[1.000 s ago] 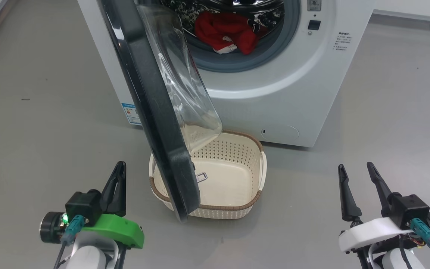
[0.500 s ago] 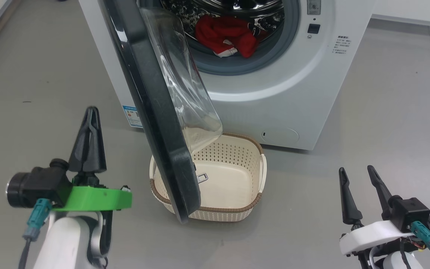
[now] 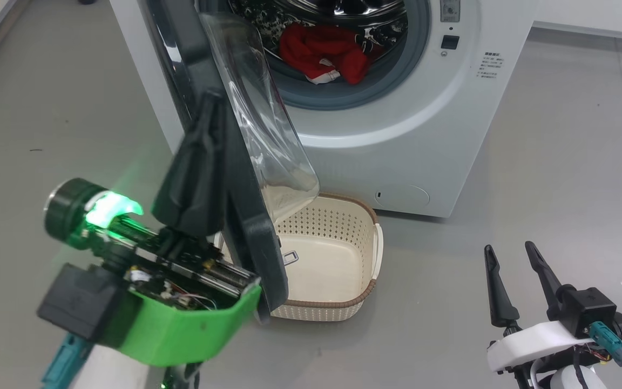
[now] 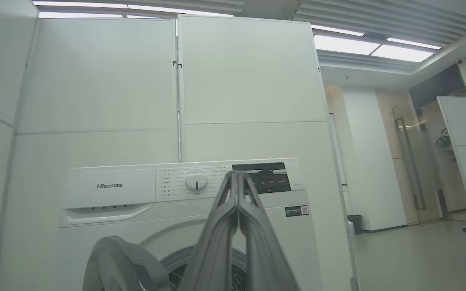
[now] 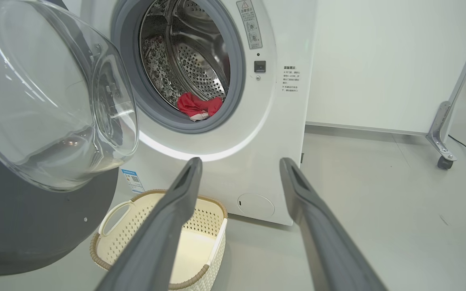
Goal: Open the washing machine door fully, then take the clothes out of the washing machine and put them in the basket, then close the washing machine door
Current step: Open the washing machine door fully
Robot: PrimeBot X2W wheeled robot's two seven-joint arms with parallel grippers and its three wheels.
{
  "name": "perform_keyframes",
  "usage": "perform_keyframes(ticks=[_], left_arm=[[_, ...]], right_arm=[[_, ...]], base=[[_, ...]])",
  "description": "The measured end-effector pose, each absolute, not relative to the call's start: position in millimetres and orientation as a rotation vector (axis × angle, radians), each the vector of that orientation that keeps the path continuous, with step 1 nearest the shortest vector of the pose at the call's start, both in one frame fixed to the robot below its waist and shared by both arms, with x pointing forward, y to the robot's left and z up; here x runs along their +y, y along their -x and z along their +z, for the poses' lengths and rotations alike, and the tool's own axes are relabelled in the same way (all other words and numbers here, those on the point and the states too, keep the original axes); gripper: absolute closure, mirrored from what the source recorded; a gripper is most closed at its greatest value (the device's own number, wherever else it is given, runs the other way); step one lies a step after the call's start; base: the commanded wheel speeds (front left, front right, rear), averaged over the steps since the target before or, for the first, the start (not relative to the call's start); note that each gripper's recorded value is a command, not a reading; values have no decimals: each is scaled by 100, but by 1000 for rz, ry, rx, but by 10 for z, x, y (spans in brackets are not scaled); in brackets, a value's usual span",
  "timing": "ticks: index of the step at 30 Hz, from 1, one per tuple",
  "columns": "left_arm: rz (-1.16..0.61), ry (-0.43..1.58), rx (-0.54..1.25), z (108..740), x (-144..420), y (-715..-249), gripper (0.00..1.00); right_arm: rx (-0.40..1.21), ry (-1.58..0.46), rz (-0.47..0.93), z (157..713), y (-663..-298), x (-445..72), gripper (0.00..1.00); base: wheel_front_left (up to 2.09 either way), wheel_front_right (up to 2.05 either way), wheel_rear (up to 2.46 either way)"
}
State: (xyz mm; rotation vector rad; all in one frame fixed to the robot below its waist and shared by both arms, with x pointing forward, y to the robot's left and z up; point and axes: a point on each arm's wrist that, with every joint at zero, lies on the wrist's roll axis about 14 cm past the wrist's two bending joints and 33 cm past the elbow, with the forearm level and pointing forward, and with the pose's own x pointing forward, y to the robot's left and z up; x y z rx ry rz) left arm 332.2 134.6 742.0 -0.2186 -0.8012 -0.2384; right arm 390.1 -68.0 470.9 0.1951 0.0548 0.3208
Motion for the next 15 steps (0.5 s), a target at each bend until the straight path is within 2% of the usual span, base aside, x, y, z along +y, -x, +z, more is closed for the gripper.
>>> perform_keyframes(ticks=[4,15], left_arm=[[-372,271,-753,7302,995,-3276,100],[-549,388,-350,6336,338,-3248,100]], right_arm=[[56,-194,310,4702,-3900,-709,0],[70,-193,310,4646,-3892,-726,0]], base=[[0,0,0],[0,0,0]])
